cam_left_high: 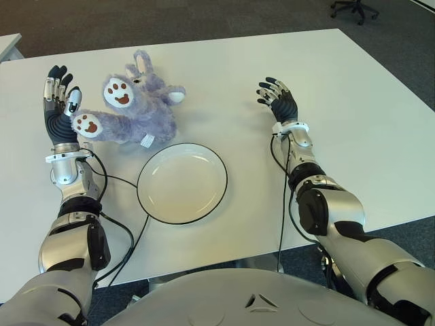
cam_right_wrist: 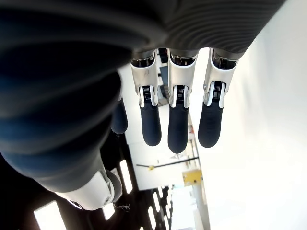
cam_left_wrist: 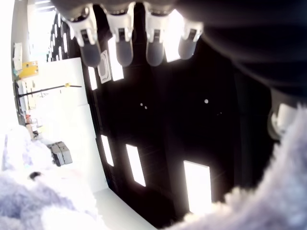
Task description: Put the doll into the plate.
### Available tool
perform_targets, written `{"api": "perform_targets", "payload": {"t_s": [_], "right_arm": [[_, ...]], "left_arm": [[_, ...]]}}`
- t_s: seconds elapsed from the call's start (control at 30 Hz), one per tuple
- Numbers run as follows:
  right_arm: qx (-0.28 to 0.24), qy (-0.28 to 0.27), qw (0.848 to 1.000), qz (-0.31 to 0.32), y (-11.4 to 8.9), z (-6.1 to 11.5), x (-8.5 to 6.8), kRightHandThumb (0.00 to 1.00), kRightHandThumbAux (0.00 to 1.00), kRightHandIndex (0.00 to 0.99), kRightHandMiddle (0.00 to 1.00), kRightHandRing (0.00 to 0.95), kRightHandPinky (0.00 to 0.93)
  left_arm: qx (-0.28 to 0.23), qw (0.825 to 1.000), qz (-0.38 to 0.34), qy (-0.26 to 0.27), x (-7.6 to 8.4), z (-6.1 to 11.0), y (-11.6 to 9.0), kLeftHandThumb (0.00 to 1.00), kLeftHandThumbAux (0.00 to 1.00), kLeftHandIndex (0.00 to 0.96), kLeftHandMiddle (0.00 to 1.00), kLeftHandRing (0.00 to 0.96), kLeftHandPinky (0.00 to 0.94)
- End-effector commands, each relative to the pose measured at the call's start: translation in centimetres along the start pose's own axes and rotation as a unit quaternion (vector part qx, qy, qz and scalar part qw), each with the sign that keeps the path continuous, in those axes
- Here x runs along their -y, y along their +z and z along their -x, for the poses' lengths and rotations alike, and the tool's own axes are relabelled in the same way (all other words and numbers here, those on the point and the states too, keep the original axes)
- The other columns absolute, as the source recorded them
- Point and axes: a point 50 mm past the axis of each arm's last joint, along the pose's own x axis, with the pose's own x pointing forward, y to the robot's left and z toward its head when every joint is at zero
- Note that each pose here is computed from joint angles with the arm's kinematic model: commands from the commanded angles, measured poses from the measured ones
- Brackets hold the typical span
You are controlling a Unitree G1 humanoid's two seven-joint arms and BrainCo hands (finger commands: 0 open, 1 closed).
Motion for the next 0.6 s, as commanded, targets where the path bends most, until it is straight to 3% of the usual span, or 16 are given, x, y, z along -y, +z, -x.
{"api": "perform_targets", "payload": {"t_s": [0.03,0.6], "right_arm": [[-0.045,-0.013,0.999,-0.017,-2.1,1.0,0.2,0.469,0.788,0.196,0.261,0.282,0.316],[-0.044,-0.01,0.999,-0.011,-2.1,1.0,0.2,0.435,0.787,0.187,0.264,0.283,0.316]], "left_arm": [[-0.199,0.979,0.041,0.024,0.9,13.4,-5.6,0.161,0.362,0.0,0.107,0.096,0.108],[-0.188,0.982,0.028,-0.01,2.0,14.6,-5.2,0.208,0.361,0.0,0.107,0.098,0.11]]}}
